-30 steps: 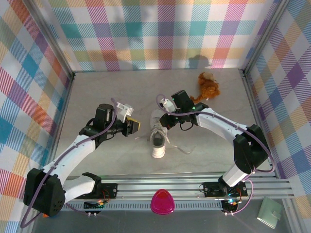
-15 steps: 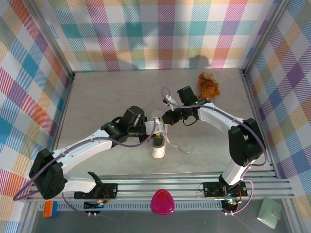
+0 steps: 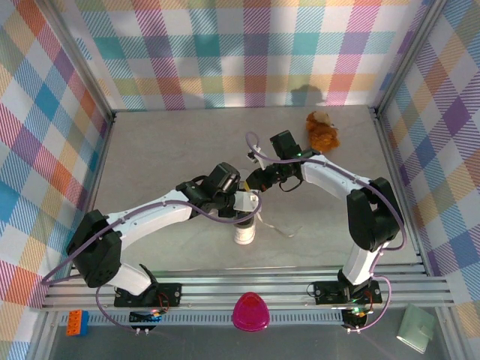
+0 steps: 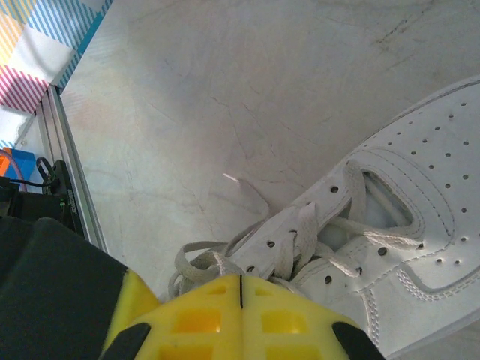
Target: Tie the shoes
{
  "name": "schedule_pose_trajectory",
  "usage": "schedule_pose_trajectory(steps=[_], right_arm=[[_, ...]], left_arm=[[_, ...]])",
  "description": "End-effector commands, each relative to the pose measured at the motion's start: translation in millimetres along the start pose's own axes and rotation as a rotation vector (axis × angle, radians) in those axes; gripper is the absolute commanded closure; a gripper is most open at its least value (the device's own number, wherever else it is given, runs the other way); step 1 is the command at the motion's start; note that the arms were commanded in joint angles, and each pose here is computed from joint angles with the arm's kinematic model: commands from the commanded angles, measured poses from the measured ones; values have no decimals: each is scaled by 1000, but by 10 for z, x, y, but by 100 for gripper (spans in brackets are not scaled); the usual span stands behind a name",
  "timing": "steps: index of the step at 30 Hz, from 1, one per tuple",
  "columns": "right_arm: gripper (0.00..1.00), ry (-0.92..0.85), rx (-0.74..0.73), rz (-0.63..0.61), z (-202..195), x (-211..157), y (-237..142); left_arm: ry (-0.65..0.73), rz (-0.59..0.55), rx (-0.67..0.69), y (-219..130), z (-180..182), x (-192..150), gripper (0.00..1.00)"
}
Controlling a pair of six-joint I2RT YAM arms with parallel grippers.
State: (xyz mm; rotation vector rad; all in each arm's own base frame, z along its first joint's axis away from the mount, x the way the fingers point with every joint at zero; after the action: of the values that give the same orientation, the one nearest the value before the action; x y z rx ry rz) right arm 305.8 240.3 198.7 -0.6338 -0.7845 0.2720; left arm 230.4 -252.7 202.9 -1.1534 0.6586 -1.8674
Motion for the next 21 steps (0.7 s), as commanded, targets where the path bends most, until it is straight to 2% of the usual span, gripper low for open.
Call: schedule_pose_trajectory(steps=[1,9,12,16,21], right_arm=[[100,-25,42,0,10,58,14],[100,-22,43,4,0,74,24],[100,-22,38,3,1,76,20],[100,-29,20,-2,9,69,-9],[100,-62,-10,-23,53,44,-74]], left_arm=[[66,14,1,24,24,44,73],[130,75,41,144,-26,0,73],[129,75,55,144,-27,0,81],[94,54,64,90,-12,29,99],[15,5,62,-26,7,35,100]])
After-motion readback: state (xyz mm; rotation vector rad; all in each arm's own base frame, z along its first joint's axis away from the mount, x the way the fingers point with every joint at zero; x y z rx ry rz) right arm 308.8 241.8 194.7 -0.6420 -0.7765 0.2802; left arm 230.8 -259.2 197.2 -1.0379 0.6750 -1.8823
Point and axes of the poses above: each hand's point on the last joint's axis, 136 mm out from that joint toward the fingers, its own y axis out along the fingers, its own z axis along the line the jaws close on, x = y × z, the point moved 9 cm from there along -y, back along the fingers, and after that the axes turned 3 degrees about -y, right-handed, at the moved point
